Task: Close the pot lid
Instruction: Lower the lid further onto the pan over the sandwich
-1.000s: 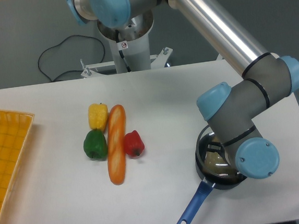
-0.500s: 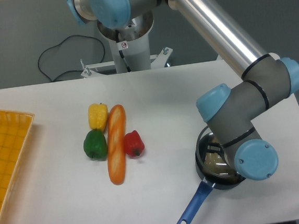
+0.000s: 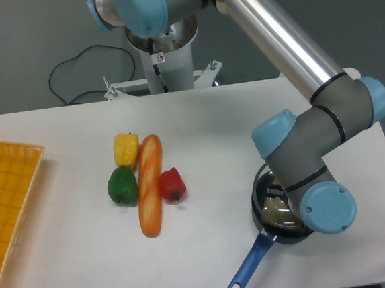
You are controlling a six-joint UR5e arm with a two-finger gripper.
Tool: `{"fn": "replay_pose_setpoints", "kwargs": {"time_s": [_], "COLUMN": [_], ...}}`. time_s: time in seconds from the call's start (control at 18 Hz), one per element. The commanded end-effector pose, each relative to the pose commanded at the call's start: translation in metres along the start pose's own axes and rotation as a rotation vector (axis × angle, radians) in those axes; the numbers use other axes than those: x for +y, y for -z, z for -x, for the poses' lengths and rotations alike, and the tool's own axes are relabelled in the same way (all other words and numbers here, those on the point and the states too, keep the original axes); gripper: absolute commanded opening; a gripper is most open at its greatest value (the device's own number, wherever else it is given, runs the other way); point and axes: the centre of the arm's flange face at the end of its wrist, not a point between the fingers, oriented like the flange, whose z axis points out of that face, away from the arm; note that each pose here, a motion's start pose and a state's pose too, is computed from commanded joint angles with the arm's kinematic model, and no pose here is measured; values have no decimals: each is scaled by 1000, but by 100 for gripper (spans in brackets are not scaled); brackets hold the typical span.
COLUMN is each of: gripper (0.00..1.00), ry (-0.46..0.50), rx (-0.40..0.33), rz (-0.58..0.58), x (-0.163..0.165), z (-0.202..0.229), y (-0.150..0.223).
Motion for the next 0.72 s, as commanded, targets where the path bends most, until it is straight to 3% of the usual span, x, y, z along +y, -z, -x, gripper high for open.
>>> {"fn": "replay_pose_setpoints", "kwargs": {"time_s": [0.5,0.72], "gripper": [72,91], "ry": [-1,-3], "rx": [2,1], "rz": [2,1], "x": [-2,-1], "z": [1,0], "y": [-3,-2]}}
